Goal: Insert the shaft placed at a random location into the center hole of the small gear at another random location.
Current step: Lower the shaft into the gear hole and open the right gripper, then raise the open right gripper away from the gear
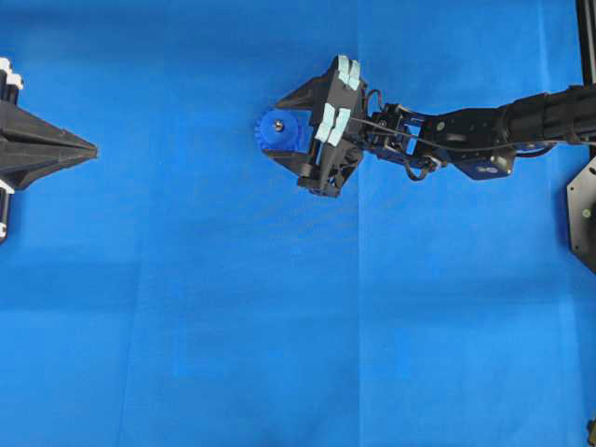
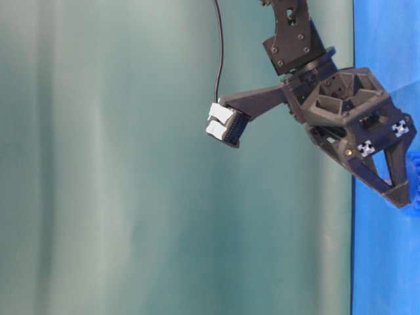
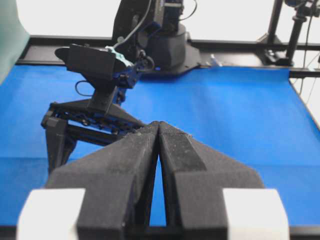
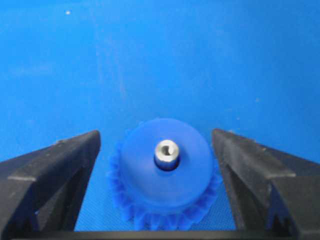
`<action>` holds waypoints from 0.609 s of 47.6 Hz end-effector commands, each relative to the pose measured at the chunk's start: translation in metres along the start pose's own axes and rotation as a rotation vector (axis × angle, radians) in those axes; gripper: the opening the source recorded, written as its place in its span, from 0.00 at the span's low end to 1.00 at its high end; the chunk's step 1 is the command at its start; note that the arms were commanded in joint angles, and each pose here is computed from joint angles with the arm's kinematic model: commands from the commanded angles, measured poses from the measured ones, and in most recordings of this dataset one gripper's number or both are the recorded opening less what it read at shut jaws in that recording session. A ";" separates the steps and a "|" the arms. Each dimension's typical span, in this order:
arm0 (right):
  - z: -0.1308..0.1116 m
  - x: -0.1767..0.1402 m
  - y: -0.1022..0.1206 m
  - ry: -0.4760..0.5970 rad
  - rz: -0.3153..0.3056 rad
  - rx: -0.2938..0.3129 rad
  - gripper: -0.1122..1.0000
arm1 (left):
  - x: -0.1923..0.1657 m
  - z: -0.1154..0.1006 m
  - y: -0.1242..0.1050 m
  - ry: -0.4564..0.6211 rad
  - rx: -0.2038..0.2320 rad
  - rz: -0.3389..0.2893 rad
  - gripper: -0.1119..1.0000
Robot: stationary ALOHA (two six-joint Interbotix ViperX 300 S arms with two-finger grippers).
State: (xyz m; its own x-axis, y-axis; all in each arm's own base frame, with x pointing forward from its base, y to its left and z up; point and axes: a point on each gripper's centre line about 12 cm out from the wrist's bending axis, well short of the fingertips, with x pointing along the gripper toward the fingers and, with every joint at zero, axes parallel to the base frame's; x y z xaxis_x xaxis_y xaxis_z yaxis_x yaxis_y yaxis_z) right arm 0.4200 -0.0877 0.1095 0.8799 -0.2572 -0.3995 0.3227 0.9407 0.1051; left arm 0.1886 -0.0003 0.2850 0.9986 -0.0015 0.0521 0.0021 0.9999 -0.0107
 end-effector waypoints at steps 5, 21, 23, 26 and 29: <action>0.037 -0.014 0.006 -0.087 0.018 0.004 0.79 | 0.002 0.005 0.000 -0.014 -0.001 0.000 0.10; 0.069 -0.037 0.011 -0.121 0.039 -0.004 0.79 | 0.002 0.005 0.000 -0.015 -0.001 0.000 0.10; 0.069 -0.037 0.011 -0.121 0.039 -0.004 0.79 | 0.002 0.005 0.000 -0.014 -0.001 0.000 0.10; 0.069 -0.037 0.011 -0.119 0.038 -0.004 0.79 | 0.001 0.004 0.000 -0.012 -0.001 0.000 0.10; 0.068 -0.037 0.011 -0.118 0.038 -0.004 0.79 | 0.002 0.005 0.000 -0.012 -0.001 0.000 0.10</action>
State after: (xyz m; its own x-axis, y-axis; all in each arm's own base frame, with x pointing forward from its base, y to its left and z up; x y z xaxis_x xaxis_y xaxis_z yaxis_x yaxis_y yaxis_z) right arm 0.4143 -0.0840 0.1722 0.9140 -0.2449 -0.3234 0.2938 0.9494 0.1113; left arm 0.1886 -0.0005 0.2852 0.9986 -0.0027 0.0537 0.0034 0.9999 -0.0122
